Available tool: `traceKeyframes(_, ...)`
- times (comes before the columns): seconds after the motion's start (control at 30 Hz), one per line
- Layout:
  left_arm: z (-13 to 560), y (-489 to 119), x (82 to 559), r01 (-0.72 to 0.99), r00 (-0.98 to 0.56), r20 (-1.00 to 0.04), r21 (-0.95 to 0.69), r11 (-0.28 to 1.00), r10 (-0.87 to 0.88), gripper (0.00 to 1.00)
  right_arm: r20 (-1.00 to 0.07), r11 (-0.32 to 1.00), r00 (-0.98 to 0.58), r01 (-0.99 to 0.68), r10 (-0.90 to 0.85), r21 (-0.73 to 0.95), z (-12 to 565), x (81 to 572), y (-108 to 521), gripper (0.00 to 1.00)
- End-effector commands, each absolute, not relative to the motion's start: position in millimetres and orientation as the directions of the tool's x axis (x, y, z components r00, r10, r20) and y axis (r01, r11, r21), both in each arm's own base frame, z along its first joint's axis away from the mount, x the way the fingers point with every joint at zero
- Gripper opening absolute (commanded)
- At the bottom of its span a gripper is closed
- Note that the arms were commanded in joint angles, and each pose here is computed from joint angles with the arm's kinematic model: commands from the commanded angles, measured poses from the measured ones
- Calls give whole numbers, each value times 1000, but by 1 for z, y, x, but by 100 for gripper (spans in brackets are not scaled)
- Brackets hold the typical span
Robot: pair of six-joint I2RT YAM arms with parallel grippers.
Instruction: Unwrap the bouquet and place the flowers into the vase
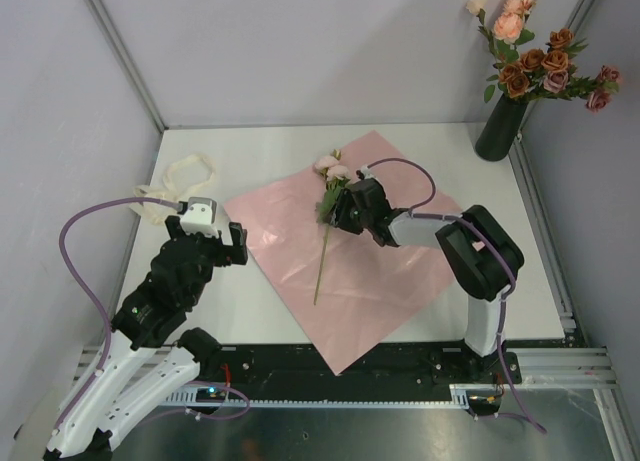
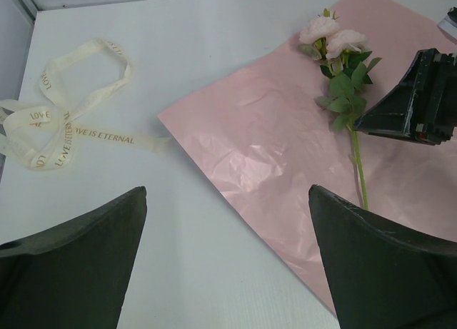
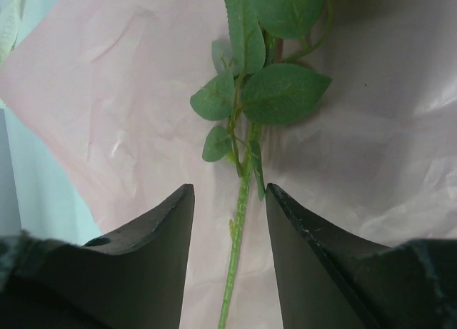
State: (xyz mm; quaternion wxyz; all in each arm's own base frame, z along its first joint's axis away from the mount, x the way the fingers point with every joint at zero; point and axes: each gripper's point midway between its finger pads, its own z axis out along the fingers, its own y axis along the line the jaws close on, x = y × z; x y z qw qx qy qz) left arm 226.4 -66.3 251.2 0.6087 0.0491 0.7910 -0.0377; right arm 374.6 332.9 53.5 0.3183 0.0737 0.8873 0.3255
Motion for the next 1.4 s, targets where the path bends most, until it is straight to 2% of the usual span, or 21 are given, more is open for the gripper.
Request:
traceKeyframes(0.0,263,-68,228,133,-226,-974,-12,991,19,100,-550,755,-750,-104,368,647,65,393,347,49)
traceKeyframes(0.4,262,-68,229,133,-228,-973,-8,991,23,100,-566,784,-756,-115,329,610,37,395,360,38)
traceKeyframes(0.53,261,-68,229,132,-230,-973,-7,991,24,100,-569,784,-755,-119,327,609,36,394,362,27)
traceKeyframes(0.67,263,-67,228,131,-223,-975,-11,991,19,100,-582,762,-741,-149,335,630,54,396,366,11)
traceKeyframes(0.77,262,-68,228,132,-227,-974,-7,991,23,100,-599,742,-724,-182,343,645,79,396,368,2)
traceKeyframes(1.03,259,-67,229,127,-233,-972,-1,992,29,100,-709,728,-611,-298,351,617,162,399,355,0)
traceKeyframes(1.37,258,-69,230,131,-239,-970,2,991,34,100,-872,736,-209,-471,443,487,316,432,282,0)
